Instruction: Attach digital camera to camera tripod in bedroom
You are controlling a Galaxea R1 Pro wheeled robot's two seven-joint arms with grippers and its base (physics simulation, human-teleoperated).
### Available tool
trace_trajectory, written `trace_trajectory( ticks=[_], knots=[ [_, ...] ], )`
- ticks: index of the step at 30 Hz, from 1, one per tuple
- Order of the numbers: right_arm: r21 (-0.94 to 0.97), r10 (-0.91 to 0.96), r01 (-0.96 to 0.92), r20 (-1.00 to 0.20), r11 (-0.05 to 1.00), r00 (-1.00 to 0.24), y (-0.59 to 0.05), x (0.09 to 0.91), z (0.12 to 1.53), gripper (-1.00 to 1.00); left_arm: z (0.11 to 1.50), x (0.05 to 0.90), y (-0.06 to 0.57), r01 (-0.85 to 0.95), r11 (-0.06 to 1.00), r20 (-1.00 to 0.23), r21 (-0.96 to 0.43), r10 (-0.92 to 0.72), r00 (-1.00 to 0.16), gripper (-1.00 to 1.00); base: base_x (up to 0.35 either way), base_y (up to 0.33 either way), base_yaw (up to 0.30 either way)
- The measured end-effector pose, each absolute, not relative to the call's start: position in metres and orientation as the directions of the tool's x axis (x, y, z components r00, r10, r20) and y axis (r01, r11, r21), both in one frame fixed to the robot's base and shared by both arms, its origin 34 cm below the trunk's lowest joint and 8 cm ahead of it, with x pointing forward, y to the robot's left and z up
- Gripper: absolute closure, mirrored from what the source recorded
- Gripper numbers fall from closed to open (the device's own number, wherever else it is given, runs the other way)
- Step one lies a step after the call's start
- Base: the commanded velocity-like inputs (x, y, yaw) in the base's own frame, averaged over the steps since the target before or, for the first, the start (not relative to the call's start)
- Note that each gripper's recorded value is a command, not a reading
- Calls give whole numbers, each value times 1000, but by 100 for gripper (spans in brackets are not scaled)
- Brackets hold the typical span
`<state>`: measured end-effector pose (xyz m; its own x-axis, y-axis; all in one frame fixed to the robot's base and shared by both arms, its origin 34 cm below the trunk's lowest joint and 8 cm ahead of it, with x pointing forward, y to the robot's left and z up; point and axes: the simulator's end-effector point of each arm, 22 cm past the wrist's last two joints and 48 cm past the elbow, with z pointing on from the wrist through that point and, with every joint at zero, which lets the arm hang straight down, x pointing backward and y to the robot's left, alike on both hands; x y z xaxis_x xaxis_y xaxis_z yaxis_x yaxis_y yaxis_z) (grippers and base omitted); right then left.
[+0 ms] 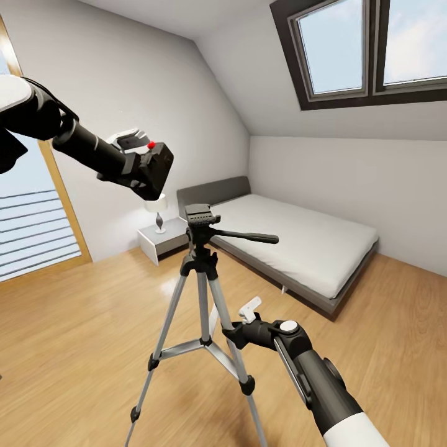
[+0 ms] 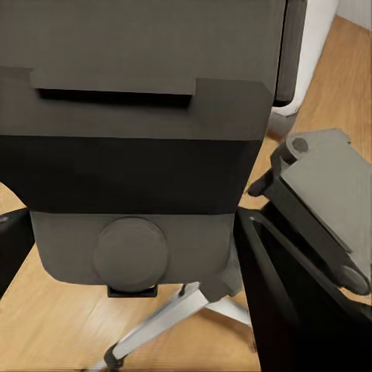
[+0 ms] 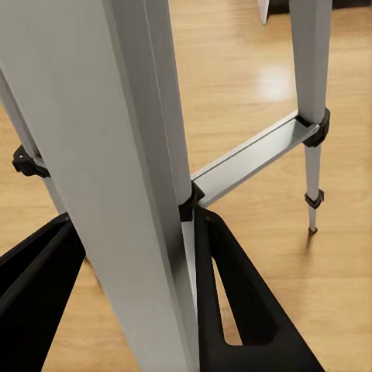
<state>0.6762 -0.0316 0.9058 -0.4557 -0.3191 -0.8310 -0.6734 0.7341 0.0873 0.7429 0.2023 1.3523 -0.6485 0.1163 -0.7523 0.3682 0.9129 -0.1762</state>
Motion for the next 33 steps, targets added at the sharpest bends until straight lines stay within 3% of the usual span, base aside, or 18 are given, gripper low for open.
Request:
trace_trajectory(
  ticks=[24, 33],
  knots=[
    [86, -323, -678, -831, 730, -454, -32, 676, 906, 100, 1370, 744, 164, 418, 899, -759, -133, 179, -626, 100, 0, 0, 0],
    [87, -327, -684, -830, 724, -452, -28, 673, 906, 100, 1348, 735, 140, 473, 878, -713, -77, 283, -642, 100, 0, 0, 0]
  ],
)
